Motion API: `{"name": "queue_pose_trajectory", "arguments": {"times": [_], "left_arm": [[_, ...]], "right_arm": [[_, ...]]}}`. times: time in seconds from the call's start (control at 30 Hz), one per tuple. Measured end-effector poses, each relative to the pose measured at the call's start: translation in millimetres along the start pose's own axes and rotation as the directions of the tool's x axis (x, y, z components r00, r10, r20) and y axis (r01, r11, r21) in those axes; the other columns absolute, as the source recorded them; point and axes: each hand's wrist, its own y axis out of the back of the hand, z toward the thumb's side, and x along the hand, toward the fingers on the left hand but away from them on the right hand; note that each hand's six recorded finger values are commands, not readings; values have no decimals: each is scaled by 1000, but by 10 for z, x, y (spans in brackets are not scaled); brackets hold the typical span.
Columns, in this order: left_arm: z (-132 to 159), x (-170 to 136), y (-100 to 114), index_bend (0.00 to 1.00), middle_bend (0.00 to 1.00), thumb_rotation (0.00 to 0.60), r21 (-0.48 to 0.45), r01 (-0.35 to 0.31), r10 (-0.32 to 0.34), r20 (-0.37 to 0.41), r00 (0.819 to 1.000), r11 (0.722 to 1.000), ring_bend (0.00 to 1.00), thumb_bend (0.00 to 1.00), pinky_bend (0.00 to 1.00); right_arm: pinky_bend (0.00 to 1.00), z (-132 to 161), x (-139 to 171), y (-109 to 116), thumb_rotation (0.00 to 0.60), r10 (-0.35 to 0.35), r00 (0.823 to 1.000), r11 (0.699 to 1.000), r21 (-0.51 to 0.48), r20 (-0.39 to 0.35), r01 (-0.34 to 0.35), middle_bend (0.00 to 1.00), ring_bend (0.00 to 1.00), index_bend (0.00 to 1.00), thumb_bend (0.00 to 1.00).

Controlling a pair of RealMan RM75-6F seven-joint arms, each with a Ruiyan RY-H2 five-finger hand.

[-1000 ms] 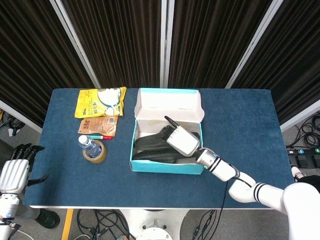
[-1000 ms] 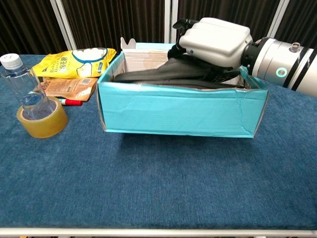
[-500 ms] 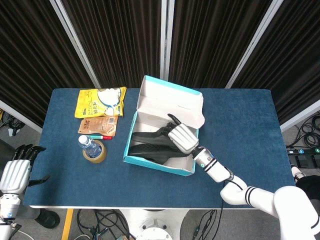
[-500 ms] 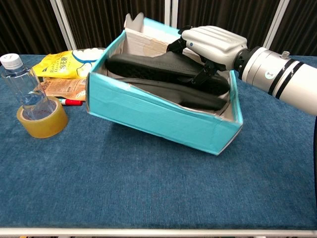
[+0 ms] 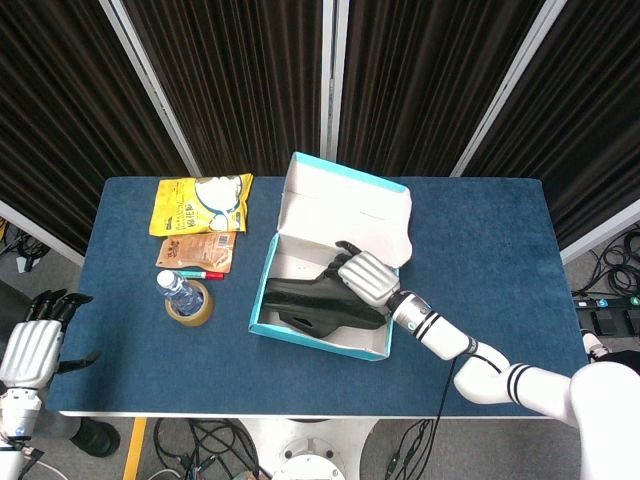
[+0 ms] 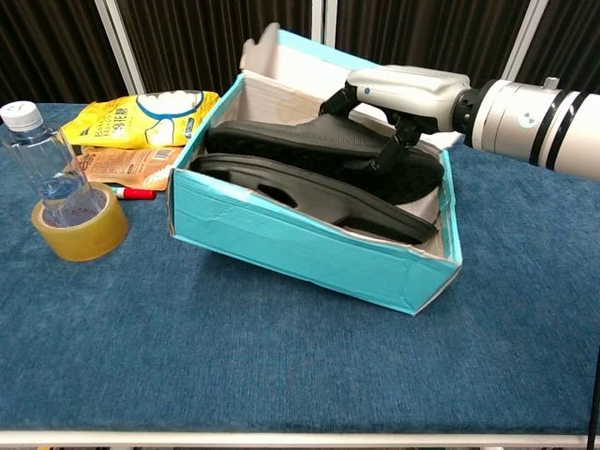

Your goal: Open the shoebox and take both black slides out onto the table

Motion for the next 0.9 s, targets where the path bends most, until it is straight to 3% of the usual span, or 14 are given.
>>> {"name": "queue_pose_trajectory", "arguments": {"times": [0.17,0.37,0.47,0.6,0.7,0.77,0.83,0.9], "left_arm": [[11,10,-6,209,188,600,3,5,-5,5,1000,1000,100,97,91],[27,27,1,209,189,600,5,4,-4,9,1000,1000,100,97,91],[34,29,1,209,189,600,6,6,-6,12,1000,1000,100,97,90],[26,24,-9,209,188,600,5,10,-10,7,1000,1000,100,97,91],[25,23,-14,210,189,600,5,11,-11,8,1000,1000,100,98,91],[27,25,-15,209,189,600,5,11,-11,10,1000,1000,100,98,91],[27,23,-18,209,188,600,3,12,-12,10,1000,1000,100,98,91],[24,29,-20,210,188,600,3,11,-11,9,1000,1000,100,98,92]], "right_arm": [[106,-89,66,77,600,106,994,994,-28,11,-105,693,475,859,885],[107,-5,75,124,600,140,990,975,180,-23,-133,714,475,886,900],[107,42,77,137,600,150,988,935,331,-38,-129,717,476,892,901],[107,120,83,156,600,149,986,843,531,-69,-90,722,476,903,903],[107,180,98,160,600,142,985,776,629,-96,-51,722,476,903,903],[107,210,109,167,600,131,985,748,663,-113,-24,723,477,904,903],[108,234,118,182,600,113,986,752,660,-123,-4,724,479,906,903],[109,239,125,181,600,107,987,785,619,-119,-10,724,480,907,903]]}}
